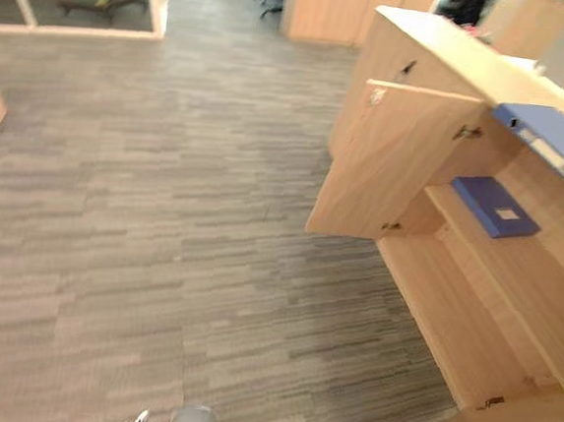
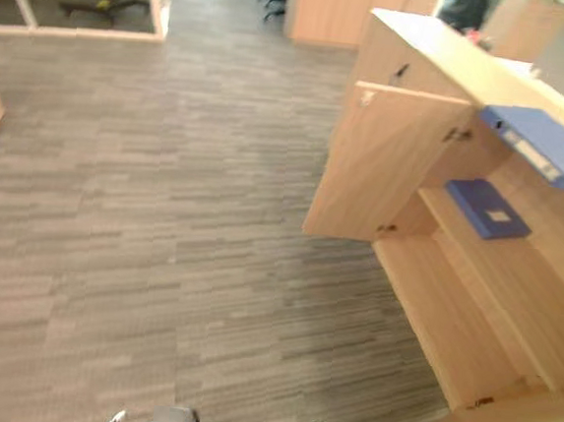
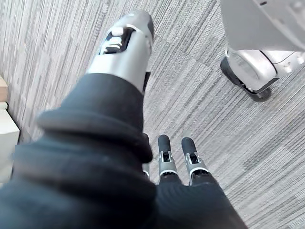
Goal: Walk over to the cabinet, pick up the folder, carry it to the office cabinet, place the folder inside the office cabinet, then close the office cabinet door
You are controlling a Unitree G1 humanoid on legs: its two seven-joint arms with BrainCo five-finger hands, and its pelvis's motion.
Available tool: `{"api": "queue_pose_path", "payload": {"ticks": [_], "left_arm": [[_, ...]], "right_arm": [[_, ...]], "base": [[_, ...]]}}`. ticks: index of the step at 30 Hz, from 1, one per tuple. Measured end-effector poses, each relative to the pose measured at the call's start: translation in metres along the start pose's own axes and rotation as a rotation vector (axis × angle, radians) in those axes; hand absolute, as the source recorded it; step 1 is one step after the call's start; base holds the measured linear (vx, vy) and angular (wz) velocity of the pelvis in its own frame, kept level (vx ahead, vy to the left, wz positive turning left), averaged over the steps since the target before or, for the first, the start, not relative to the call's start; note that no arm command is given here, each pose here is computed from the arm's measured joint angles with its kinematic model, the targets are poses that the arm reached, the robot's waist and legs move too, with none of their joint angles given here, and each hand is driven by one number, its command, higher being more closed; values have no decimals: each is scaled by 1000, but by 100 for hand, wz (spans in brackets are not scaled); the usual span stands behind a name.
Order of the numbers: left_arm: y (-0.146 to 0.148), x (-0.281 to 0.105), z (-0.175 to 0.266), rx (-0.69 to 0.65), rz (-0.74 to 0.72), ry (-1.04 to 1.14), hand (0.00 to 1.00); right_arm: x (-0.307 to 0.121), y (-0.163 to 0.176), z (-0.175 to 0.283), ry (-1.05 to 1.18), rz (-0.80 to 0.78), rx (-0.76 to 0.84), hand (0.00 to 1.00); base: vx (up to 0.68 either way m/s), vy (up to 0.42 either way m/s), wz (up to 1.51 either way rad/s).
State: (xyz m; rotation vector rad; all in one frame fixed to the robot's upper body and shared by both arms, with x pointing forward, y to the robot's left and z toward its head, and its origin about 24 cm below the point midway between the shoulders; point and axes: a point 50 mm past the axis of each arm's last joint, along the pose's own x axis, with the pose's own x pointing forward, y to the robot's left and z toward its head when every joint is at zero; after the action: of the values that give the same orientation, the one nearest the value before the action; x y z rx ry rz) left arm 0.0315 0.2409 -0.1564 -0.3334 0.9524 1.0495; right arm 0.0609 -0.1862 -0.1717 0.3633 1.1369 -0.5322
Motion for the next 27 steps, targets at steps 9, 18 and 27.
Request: {"api": "queue_pose_path", "payload": {"ticks": [9, 18, 27], "left_arm": [[-6, 5, 13, 154, -66, -46, 0], [-56, -10, 1, 170, -204, -21, 0], [-46, -6, 9, 110, -166, -41, 0]], "right_arm": [[-2, -29, -2, 7, -50, -2, 0], [-2, -36, -3, 18, -63, -68, 0], [-4, -38, -6, 17, -88, -26, 0]], "base": [[118, 91, -31], [243, -137, -10], [410, -75, -40]]}}
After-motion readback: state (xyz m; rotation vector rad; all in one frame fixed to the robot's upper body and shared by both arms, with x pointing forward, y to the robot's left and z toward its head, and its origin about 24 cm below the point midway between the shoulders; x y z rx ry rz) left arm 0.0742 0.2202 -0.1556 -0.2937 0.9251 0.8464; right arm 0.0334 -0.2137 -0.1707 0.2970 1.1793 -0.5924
